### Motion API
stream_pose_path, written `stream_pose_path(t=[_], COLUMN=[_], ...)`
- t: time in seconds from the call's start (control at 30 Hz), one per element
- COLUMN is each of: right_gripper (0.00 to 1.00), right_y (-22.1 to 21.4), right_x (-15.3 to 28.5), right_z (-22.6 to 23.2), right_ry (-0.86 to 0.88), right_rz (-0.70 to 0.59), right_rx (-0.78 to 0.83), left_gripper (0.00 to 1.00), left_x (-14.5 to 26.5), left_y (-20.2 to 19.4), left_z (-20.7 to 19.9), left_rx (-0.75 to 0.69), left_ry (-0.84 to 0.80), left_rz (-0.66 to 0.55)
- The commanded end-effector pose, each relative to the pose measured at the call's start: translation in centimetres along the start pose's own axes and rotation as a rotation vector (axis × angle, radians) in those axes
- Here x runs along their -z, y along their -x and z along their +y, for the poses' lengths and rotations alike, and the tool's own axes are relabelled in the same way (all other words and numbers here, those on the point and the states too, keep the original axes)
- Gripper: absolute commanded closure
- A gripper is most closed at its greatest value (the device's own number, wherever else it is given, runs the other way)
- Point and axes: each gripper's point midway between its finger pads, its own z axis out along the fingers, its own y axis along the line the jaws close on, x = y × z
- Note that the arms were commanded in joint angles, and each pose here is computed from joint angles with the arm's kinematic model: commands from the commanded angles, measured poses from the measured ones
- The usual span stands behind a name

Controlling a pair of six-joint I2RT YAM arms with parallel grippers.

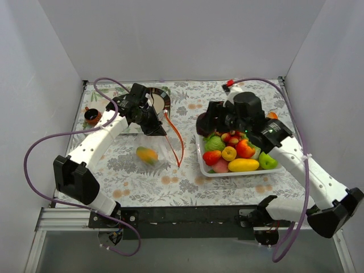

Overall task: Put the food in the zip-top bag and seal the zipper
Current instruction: Pick up the fake fruit from the bin, then place the fake fruit in the zipper food storage bag.

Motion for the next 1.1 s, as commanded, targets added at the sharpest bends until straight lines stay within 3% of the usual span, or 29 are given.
stream_pose_path(t=[0.0, 0.13, 0.33, 0.53, 0.63, 0.67, 0.77, 0.8, 0.9, 1.07], right_gripper=[0.83, 0.83, 0.83, 0.82, 0.79, 0.76, 0.54, 0.41, 0.22, 0.07], right_y=[1.0, -0.3, -3.4, -5.3, -5.4, -5.5, -5.3, -5.4, -4.9, -4.3], right_x=[-3.2, -6.0, -9.1, -11.6, -12.7, -13.0, -13.3, -13.2, -12.9, -12.1], right_z=[6.1, 9.3, 10.0, 8.9, 7.2, 6.9, 6.3, 6.4, 7.2, 7.6], right_ry=[0.187, 0.341, 0.388, 0.337, 0.232, 0.209, 0.143, 0.136, 0.139, 0.141], right_rz=[-0.039, 0.001, 0.087, 0.157, 0.158, 0.164, 0.159, 0.162, 0.144, 0.137], right_rx=[0.140, 0.161, 0.179, 0.176, 0.180, 0.183, 0.197, 0.204, 0.221, 0.230], left_gripper=[1.00, 1.00, 1.00, 1.00, 1.00, 1.00, 1.00, 1.00, 1.00, 1.00], left_x=[2.6, 2.9, 4.0, 4.9, 5.2, 5.5, 5.8, 5.9, 5.7, 5.4], left_y=[-0.3, -0.9, -1.5, -2.2, -2.6, -2.6, -2.7, -2.6, -2.6, -2.5], left_z=[-1.9, -2.2, -2.9, -3.8, -3.9, -3.9, -4.1, -4.1, -4.1, -4.0], left_rx=[-0.032, -0.044, -0.055, -0.080, -0.092, -0.095, -0.102, -0.103, -0.102, -0.094], left_ry=[-0.076, -0.100, -0.139, -0.194, -0.204, -0.207, -0.215, -0.215, -0.212, -0.205], left_rz=[-0.027, -0.009, -0.002, 0.017, 0.025, 0.020, 0.019, 0.017, 0.017, 0.017])
